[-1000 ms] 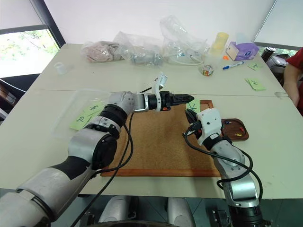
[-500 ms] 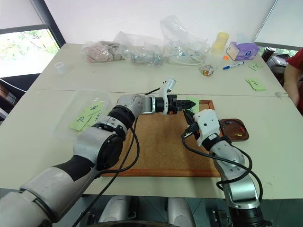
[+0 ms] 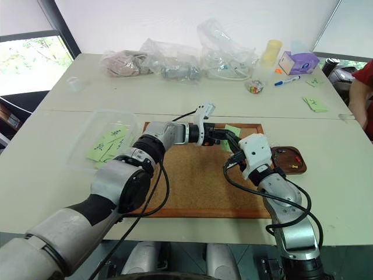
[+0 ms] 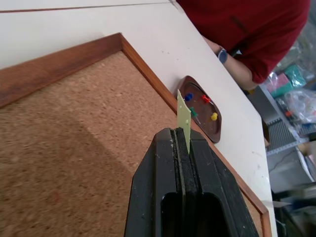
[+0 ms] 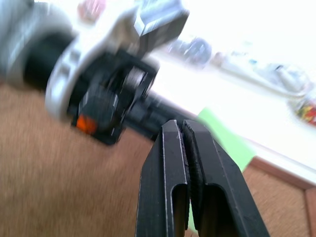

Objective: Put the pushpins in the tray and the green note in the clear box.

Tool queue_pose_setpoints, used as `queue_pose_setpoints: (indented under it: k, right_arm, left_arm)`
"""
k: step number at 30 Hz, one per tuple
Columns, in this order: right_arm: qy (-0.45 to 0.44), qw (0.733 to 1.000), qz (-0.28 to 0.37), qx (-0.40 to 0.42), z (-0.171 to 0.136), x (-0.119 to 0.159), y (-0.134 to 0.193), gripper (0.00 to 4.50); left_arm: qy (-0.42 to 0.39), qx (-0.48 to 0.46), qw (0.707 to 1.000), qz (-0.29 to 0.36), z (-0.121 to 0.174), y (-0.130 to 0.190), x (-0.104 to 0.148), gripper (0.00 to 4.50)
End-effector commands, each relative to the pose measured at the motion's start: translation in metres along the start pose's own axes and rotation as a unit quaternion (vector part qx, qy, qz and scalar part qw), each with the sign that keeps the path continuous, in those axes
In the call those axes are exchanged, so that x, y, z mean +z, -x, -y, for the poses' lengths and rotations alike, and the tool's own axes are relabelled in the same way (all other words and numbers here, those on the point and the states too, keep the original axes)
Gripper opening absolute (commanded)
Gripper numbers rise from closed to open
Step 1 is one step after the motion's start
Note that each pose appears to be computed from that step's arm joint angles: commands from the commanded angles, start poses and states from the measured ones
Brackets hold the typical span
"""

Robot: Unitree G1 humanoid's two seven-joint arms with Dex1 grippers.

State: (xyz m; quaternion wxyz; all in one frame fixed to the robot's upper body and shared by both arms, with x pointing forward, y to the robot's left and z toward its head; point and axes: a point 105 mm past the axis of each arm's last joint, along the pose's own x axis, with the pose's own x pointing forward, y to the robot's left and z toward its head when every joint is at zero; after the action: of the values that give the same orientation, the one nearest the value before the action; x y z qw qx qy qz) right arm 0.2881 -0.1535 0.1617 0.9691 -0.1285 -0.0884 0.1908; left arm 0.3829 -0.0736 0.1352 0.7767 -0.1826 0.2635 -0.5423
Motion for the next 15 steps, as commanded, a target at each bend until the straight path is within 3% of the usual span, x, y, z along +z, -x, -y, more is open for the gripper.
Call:
queue_pose_setpoints:
  k: [1,5,11,15]
  right_arm:
    - [-0.018,0.999,0.04,-0.014,0.001,0.021,0.002,0.0]
    - [-0.061,0.996,0.049,-0.041,0.006,0.023,0.004,0.0]
    - [-0.188,0.962,0.056,-0.191,0.068,0.006,0.028,0.0]
    - [-0.225,0.946,0.037,-0.229,0.087,-0.005,0.037,0.0]
  left_arm:
    - [0.027,-0.009,0.999,0.031,0.003,0.003,0.013,0.02]
    - [0.052,-0.012,0.997,0.048,0.003,0.007,0.019,0.02]
    - [0.07,-0.053,0.994,0.064,0.009,0.021,0.031,0.02]
    - [0.076,-0.079,0.991,0.076,0.014,0.034,0.033,0.02]
